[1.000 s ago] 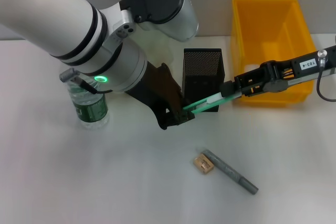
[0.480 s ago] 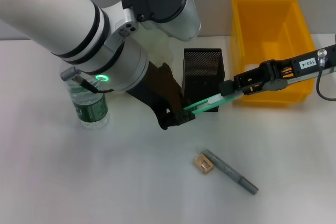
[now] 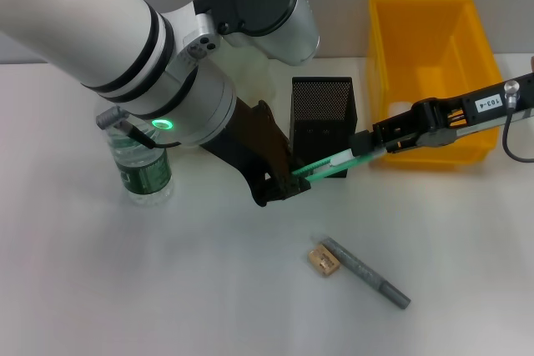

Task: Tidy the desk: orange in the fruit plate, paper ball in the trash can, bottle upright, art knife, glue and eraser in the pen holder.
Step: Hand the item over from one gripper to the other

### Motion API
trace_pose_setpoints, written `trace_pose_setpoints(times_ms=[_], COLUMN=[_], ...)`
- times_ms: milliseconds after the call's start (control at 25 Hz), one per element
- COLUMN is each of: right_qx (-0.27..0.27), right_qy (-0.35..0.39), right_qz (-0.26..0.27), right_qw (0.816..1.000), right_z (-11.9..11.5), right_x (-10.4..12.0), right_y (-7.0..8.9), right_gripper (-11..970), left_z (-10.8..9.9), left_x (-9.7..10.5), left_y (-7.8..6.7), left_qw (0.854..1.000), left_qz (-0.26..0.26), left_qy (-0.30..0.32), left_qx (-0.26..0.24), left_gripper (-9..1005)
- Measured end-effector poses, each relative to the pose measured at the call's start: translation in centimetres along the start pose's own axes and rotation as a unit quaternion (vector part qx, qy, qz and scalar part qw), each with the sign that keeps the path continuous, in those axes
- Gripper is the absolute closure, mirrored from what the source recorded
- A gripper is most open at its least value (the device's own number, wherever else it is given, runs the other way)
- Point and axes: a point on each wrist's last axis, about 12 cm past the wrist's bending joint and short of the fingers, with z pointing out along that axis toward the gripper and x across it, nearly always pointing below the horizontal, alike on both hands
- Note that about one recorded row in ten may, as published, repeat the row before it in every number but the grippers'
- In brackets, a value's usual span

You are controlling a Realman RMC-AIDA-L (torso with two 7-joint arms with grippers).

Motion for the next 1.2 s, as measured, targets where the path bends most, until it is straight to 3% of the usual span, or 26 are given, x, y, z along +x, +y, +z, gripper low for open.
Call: trace_pose_setpoints(times_ms=[920, 1200], right_qx=[0.0, -0.002], right_qy=[-0.001, -0.002], right_qz=[-0.007, -0.009], right_qw=[1.0, 1.0], right_z=[-0.01, 0.05], right_x=[0.01, -0.02], right_y=[0.04, 0.08], right_gripper=[797, 798], left_z=[0.02, -0.07], left_x=[0.09, 0.04], left_y=[-0.01, 0.08], left_qw=[1.0, 1.0], left_qz=[-0.002, -0.013], left_qy=[0.0, -0.001], left_qx=[0.0, -0.001], left_gripper=[796, 795])
